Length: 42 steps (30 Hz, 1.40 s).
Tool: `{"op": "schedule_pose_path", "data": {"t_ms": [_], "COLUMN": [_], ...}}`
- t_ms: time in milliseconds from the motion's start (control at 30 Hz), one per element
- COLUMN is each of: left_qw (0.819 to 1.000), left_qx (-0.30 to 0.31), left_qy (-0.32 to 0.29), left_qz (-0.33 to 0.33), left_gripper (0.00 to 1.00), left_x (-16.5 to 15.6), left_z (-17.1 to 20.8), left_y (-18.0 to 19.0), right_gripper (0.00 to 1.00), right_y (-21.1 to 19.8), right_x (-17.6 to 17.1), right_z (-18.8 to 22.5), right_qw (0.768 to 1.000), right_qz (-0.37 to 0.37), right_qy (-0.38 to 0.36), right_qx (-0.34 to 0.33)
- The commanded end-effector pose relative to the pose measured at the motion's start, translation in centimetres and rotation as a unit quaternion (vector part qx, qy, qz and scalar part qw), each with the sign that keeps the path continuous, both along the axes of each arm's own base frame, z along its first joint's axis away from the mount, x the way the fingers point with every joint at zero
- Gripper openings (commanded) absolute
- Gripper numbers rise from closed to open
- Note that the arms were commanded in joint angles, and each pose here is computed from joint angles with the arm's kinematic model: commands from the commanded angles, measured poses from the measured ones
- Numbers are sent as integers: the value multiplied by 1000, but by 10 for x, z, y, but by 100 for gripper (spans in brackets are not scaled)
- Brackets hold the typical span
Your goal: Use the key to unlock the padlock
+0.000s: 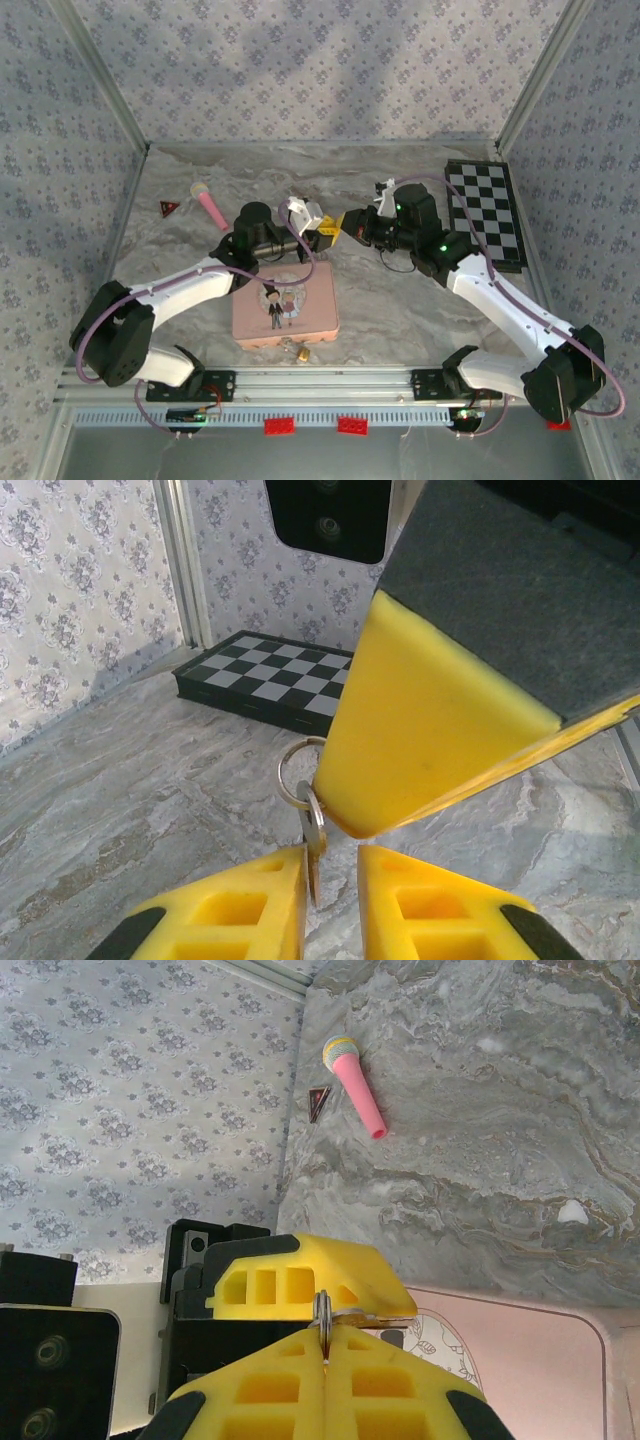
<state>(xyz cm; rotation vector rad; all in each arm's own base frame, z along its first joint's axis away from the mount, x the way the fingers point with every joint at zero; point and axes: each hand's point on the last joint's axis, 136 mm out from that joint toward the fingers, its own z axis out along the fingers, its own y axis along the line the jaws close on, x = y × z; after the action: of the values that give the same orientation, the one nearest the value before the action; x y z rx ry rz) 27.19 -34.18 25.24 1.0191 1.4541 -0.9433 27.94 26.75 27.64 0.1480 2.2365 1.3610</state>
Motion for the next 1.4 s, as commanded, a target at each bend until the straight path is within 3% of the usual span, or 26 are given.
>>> {"op": "schedule_pose_path", "data": {"t_ms": [0, 167, 300, 500, 1000, 1267, 1367], "left_qw": [999, 999, 999, 1000, 1000, 999, 998], "left_qx": [-10, -3, -6, -10, -5, 33, 51], "left_qy": [-27, -26, -30, -28, -27, -15, -17], "left_qz": [-15, -19, -13, -7, -5, 9, 20], "left_gripper": [19, 9, 9, 17, 6, 0, 0], "left_x": [-6, -8, -7, -5, -4, 1, 4], "left_z": [20, 19, 21, 21, 20, 10, 8], "left_y": [-2, -2, 0, 0, 1, 5, 8], "right_gripper": [0, 0, 0, 0, 0, 0, 11], "right_y": [2, 1, 1, 2, 3, -19, -22], "right_x": [-1, 0, -1, 0, 0, 4, 5], "right_z": [8, 5, 2, -1, -5, -18, -22], "right_qw": [1000, 1000, 1000, 1000, 1000, 999, 999], "right_qz": [-2, -6, -6, -6, -7, -19, -13], "right_qy": [-9, -6, -4, 0, 2, 0, -1], "right_qx": [13, 11, 10, 11, 7, -41, -52]}}
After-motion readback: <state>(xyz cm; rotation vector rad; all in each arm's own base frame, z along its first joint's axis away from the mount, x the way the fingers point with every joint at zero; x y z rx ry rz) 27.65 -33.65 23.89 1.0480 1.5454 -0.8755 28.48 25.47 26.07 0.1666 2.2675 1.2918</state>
